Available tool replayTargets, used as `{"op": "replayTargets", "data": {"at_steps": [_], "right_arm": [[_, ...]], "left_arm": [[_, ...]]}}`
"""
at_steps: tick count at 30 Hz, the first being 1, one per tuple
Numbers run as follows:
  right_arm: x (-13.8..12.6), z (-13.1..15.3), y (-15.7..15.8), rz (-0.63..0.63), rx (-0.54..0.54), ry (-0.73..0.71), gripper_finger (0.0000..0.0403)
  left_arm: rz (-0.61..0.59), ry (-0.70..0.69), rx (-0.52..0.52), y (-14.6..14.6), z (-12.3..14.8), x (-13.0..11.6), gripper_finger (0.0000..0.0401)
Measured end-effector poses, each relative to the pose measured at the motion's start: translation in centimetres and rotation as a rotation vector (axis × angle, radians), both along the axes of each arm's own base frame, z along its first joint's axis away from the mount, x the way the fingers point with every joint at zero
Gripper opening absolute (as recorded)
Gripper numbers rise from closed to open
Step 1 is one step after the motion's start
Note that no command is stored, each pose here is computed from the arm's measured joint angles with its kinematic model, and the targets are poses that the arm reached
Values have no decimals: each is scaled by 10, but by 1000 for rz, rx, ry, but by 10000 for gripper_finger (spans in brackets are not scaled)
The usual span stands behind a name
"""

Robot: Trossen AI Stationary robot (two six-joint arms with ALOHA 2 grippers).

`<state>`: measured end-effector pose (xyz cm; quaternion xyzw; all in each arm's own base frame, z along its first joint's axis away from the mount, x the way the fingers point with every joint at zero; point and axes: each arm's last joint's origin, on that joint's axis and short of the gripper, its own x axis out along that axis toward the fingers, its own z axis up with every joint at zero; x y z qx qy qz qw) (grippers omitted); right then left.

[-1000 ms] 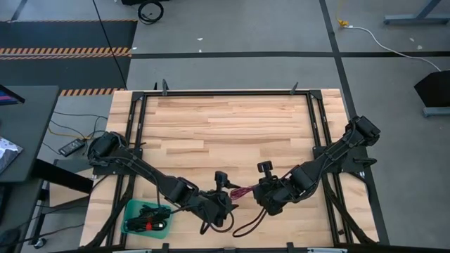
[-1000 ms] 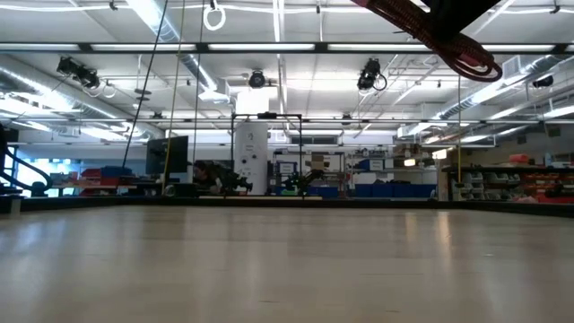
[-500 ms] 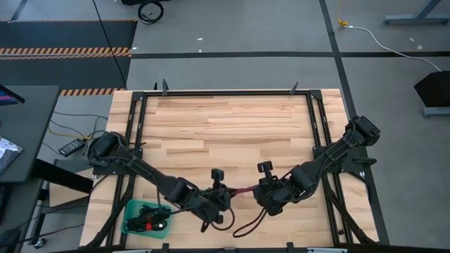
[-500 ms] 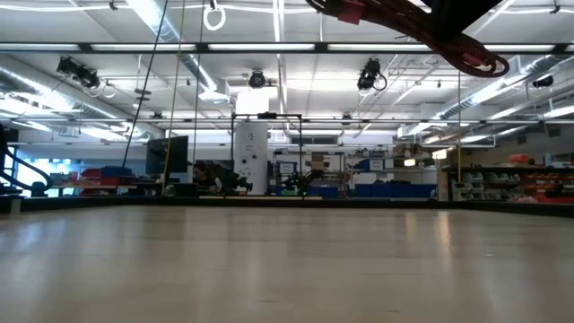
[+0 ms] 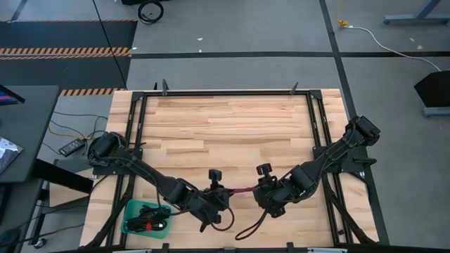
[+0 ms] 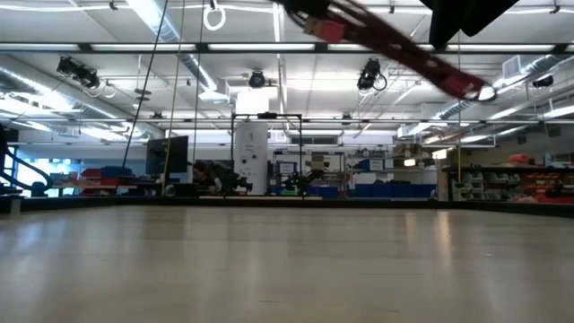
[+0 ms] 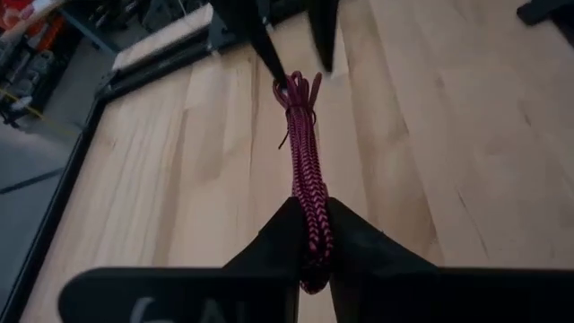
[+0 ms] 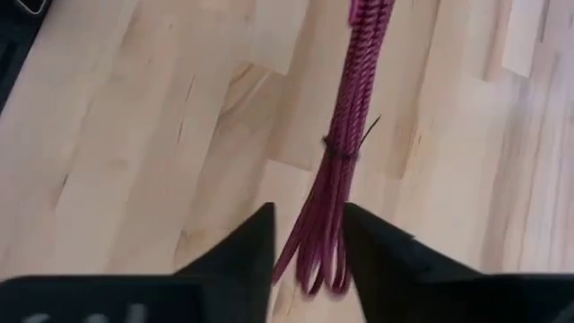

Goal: Pick and place USB-C Cables
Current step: Put the pink charger cable into the green bin

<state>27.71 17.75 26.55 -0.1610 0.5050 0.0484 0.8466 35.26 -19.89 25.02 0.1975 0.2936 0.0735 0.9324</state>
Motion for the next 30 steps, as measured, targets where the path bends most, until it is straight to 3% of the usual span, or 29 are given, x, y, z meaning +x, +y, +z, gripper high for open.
{"op": "replayTargets", "data": {"at_steps": [6,11,15,20,24,30], "right_arm": [[-3,-1,2,-9,11,13,223],[-7,-2,1,-65,16,45,268],[-8,-3,-1,-110,24,60,275],[-9,-3,-1,-116,23,65,265],[-9,-3,-1,-92,10,69,254],[-7,-3,-4,-41,-21,75,243]], "left_arm": [[63,118,4,4,-1,-19,32],[131,216,-111,-5,35,-47,32],[190,289,-186,-18,63,-73,32],[364,419,-307,-20,81,-103,32],[513,570,-399,-20,80,-121,32],[537,678,-491,-36,76,-134,32]]}}
